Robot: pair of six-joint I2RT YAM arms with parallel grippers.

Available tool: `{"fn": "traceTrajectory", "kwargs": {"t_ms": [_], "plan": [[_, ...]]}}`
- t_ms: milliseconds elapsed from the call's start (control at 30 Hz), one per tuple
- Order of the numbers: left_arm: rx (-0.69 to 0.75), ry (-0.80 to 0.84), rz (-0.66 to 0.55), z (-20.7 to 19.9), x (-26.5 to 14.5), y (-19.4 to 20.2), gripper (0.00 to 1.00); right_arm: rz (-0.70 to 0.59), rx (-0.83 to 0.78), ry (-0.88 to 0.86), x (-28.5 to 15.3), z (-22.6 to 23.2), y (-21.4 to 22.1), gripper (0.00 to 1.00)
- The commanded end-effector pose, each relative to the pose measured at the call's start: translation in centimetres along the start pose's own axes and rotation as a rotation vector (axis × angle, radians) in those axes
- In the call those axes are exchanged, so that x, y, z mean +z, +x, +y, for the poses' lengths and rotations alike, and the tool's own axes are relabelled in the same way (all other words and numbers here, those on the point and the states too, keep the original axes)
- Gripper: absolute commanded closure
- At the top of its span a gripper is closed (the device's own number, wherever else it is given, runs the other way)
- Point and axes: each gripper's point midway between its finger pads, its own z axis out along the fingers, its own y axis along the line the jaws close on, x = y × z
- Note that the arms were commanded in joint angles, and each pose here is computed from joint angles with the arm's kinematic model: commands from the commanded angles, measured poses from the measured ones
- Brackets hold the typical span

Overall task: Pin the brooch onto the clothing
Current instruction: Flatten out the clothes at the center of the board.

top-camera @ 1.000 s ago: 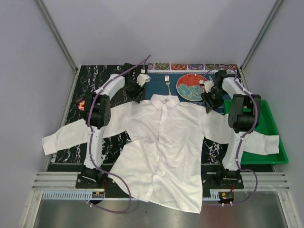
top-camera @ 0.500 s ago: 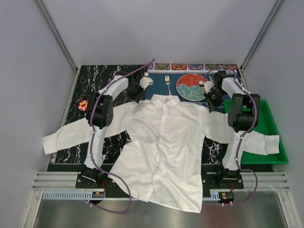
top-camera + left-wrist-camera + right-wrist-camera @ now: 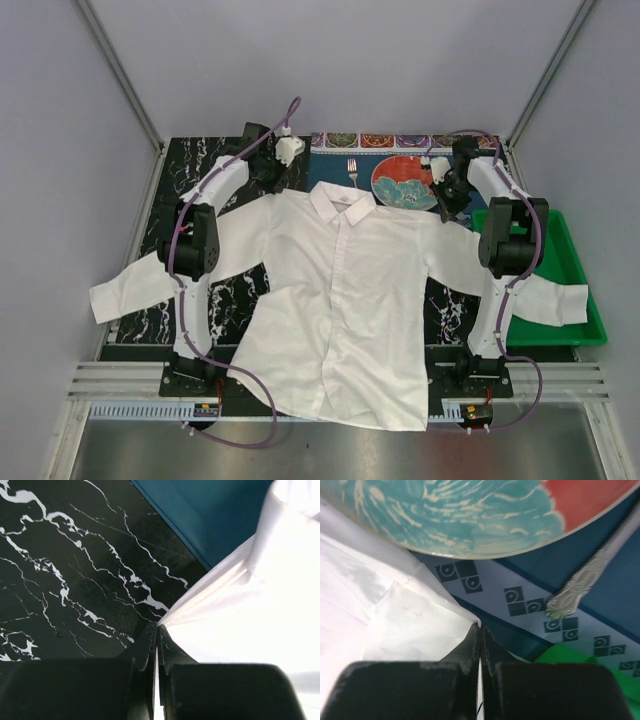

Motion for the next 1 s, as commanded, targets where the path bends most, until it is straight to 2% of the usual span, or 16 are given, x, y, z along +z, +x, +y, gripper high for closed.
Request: {"fn": "traceTrajectory", "kwargs": {"t_ms": [0, 33, 100, 133, 200, 267, 367, 467, 533, 567, 633, 733, 833, 867, 900, 967], "plan": [[-0.028, -0.081, -0.082, 1.9, -0.9, -2.9, 0.98, -0.099, 0.024, 0.129, -2.2, -2.9, -3.8, 1.0], [-0.04, -0.081, -0.082, 1.8, -1.2, -3.0, 0.83, -0.093, 0.034, 0.146, -2.4, -3.3, -3.9, 1.0], [-0.04, -0.087, -0.108, 1.6, -3.0, -3.3, 0.66, -0.095, 0.039, 0.171, -3.3, -3.7, -4.2, 0.84], [-0.027, -0.084, -0.107, 1.3, -3.0, -2.2, 0.55, -0.08, 0.034, 0.18, -3.7, -3.7, -3.7, 0.64], [0.036, -0.109, -0.176, 0.9, -6.8, -3.2, 0.46, -0.078, 0.006, 0.18, -5.2, -3.1, -2.8, 0.34], [0.148, -0.047, -0.163, -1.3, -8.2, -1.0, 0.39, -0.095, -0.023, 0.148, -7.1, -1.5, -1.9, 0.29], [0.34, 0.071, -0.25, -7.3, -15.1, 0.3, 0.38, -0.133, -0.027, 0.033, -10.2, 2.3, -0.8, 0.28], [0.537, 0.274, -0.272, -15.3, -19.1, 5.1, 0.38, -0.18, -0.022, -0.145, -13.1, 7.6, 0.5, 0.29], [0.645, 0.351, -0.197, -19.2, -19.2, 10.0, 0.38, -0.171, -0.016, -0.262, -13.9, 11.1, 1.7, 0.3], [0.768, 0.381, -0.241, -22.6, -20.7, 10.5, 0.38, -0.15, -0.033, -0.311, -14.0, 13.6, 2.8, 0.31], [0.881, 0.452, -0.21, -26.1, -20.5, 14.2, 0.37, -0.112, -0.059, -0.391, -13.6, 17.0, 4.2, 0.33], [1.118, 0.616, -0.315, -34.1, -22.0, 16.9, 0.35, -0.026, -0.065, -0.448, -12.2, 20.1, 7.6, 0.4], [1.269, 0.733, -0.334, -39.2, -22.4, 19.0, 0.37, 0.069, -0.044, -0.487, -10.4, 21.1, 10.9, 0.49], [1.276, 0.745, -0.299, -40.4, -21.5, 19.4, 0.37, 0.093, -0.046, -0.464, -10.4, 20.7, 11.2, 0.58], [1.26, 0.71, -0.355, -41.8, -21.2, 17.9, 0.36, 0.099, -0.043, -0.453, -10.6, 20.5, 11.3, 0.61], [1.217, 0.756, -0.331, -45.1, -21.3, 18.3, 0.32, 0.099, -0.041, -0.439, -10.8, 20.6, 11.6, 0.63]]}}
